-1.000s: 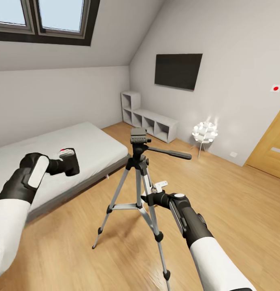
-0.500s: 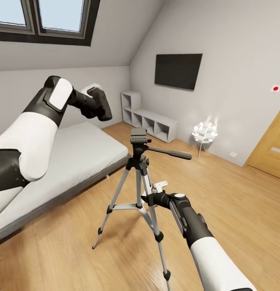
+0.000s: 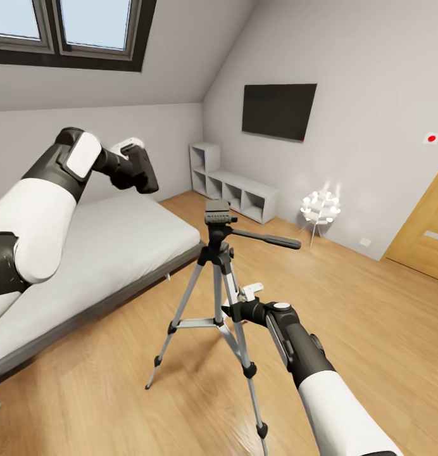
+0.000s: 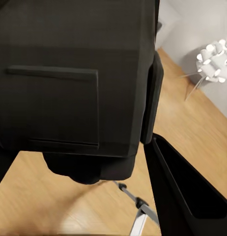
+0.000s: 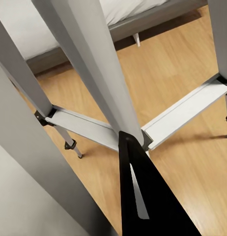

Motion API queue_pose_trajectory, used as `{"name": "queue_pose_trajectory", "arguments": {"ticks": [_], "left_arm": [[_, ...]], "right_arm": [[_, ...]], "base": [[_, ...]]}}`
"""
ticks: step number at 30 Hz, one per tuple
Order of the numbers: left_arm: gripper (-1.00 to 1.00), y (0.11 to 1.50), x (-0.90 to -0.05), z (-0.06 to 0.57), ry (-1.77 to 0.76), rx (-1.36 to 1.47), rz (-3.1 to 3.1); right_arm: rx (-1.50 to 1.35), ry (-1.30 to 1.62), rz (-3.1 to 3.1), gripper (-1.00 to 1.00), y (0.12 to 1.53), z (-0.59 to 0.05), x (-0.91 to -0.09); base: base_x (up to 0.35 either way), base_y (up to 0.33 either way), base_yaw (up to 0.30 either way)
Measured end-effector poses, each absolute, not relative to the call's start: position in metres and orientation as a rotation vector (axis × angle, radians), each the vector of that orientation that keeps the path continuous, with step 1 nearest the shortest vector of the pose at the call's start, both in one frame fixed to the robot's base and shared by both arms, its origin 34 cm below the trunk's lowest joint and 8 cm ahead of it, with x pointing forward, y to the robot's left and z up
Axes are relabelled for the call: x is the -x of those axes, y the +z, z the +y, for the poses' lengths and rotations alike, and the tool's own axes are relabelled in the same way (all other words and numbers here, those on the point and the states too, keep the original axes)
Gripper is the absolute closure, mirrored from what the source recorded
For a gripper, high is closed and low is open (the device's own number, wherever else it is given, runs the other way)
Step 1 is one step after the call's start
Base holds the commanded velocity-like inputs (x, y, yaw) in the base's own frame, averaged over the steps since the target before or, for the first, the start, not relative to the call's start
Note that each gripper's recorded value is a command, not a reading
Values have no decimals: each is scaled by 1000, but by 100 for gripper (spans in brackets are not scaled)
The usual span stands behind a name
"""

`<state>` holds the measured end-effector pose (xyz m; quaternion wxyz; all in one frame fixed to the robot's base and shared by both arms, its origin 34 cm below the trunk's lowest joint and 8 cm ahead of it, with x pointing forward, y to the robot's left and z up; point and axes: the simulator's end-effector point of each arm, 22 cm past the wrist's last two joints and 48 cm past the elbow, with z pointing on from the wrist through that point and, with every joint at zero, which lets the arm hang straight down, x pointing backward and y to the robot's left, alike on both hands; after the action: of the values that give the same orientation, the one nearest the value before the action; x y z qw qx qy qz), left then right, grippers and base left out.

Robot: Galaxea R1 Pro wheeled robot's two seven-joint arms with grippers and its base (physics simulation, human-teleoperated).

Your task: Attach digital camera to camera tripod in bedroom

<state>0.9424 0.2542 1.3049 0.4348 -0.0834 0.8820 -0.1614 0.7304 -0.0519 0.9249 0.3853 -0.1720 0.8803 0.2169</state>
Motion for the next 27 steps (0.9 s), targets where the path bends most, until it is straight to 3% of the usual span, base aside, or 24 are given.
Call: {"name": "queue_pose_trajectory", "arguments": {"ticks": [15, 26, 27], "left_arm": [[100, 1324, -949, 324, -214, 207, 2088], [100, 1360, -955, 320, -147, 120, 1981], [100, 1382, -954, 325, 74, -108, 1938]], "right_arm": [[436, 553, 2243, 100, 925, -53, -730], [437, 552, 2242, 100, 925, -52, -730], [436, 552, 2242, 100, 925, -52, -731]], "base": [[0, 0, 0], [0, 0, 0], [0, 0, 0]]}}
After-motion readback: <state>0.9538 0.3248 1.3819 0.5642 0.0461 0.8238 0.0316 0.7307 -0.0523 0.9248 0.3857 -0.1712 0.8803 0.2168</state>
